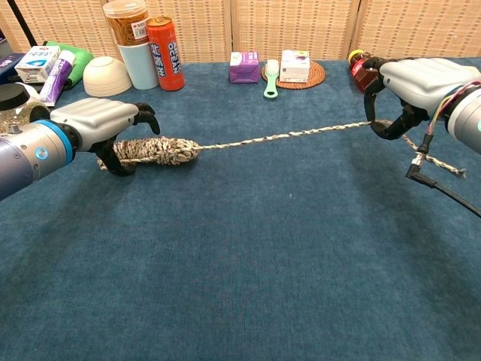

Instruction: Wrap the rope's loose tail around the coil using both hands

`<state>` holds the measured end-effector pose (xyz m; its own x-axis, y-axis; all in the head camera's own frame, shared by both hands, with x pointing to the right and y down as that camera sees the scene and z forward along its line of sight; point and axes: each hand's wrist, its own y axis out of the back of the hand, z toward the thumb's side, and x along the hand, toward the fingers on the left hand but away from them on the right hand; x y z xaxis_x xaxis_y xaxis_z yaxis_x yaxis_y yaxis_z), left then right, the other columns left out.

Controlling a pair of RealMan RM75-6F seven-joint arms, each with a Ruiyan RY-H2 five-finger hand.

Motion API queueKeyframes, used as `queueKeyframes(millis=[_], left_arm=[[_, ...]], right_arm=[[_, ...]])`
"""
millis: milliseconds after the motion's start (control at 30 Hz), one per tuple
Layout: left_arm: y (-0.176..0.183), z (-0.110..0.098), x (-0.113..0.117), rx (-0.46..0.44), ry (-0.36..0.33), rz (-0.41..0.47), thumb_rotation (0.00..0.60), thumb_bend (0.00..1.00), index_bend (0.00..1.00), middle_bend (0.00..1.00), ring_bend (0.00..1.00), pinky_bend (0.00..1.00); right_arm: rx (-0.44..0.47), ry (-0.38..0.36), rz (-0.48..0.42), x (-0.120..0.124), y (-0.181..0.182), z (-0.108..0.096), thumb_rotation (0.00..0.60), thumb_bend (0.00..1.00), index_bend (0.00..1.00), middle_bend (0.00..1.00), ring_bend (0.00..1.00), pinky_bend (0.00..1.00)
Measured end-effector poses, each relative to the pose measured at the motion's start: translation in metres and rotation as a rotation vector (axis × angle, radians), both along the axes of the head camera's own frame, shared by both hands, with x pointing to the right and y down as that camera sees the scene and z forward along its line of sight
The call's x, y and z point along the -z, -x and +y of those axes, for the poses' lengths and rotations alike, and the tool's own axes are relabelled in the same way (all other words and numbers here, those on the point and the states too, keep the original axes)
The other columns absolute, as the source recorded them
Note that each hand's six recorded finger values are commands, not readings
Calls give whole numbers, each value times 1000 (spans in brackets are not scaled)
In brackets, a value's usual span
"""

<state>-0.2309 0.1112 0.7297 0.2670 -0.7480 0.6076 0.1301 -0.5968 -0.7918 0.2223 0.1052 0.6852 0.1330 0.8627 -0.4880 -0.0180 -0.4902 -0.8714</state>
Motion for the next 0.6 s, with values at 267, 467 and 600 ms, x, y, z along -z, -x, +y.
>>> queueKeyframes(millis=[267,467,600], left_arm=[[-7,0,-3,-11,-13,2,600,326,437,267,347,546],[-7,0,-3,-6,-19,11,600,392,536,349,419,607],[-7,-3,1,-8,-38,36,600,401,551,361,431,614]], right_arm=[[3,-1,-3,1,1,0,600,510,620,0,0,0],[4,0,-5,1,1,1,600,510,620,0,0,0],[4,-1,-9,2,1,1,600,510,620,0,0,0]])
